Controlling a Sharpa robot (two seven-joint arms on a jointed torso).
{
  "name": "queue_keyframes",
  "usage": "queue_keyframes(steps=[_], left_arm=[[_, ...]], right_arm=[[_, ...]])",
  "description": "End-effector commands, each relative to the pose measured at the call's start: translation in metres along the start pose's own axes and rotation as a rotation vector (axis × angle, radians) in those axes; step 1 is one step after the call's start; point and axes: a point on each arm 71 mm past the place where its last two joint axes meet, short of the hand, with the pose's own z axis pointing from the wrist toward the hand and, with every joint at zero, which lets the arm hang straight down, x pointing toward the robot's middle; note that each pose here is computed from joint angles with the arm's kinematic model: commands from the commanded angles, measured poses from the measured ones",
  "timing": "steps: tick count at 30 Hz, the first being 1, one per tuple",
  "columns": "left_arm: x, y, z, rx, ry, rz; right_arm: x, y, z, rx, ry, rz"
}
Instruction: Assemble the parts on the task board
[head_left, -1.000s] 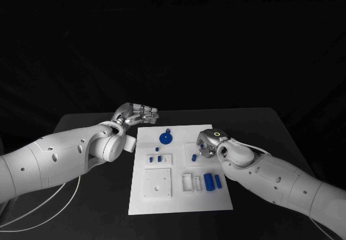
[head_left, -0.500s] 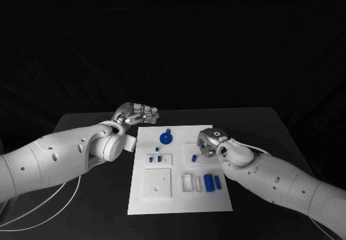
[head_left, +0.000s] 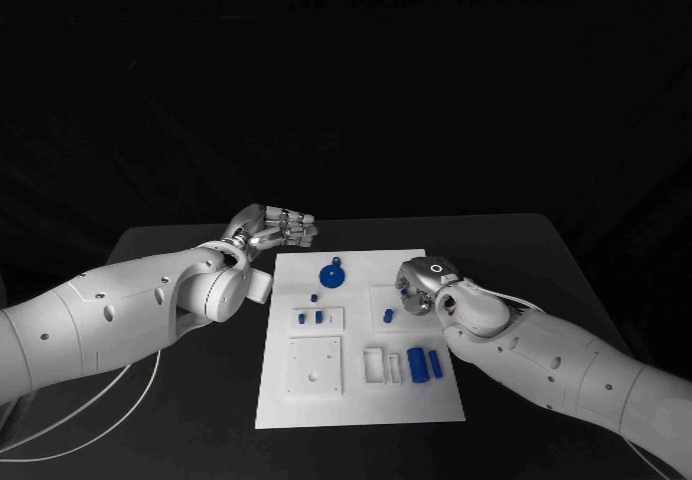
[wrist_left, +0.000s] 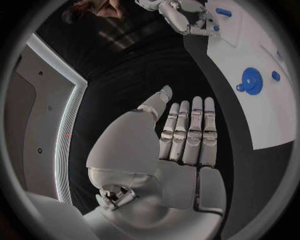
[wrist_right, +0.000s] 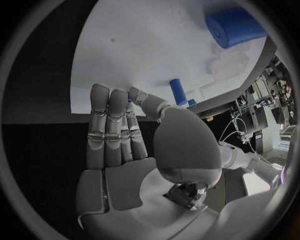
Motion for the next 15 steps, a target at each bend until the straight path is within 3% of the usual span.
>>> queue_keyframes(steps=[1, 15], left_arm=[[0.0005, -0.0014, 0.0003, 0.005, 0.012, -0.01], [-0.002, -0.0004, 0.0001, -0.001, 0.008, -0.008]], right_arm=[[0.0014, -0.0009, -0.0019, 0.01, -0.001, -0.015], [0.0032, 0.0012, -0.0052, 0.001, 0.003, -0.005]])
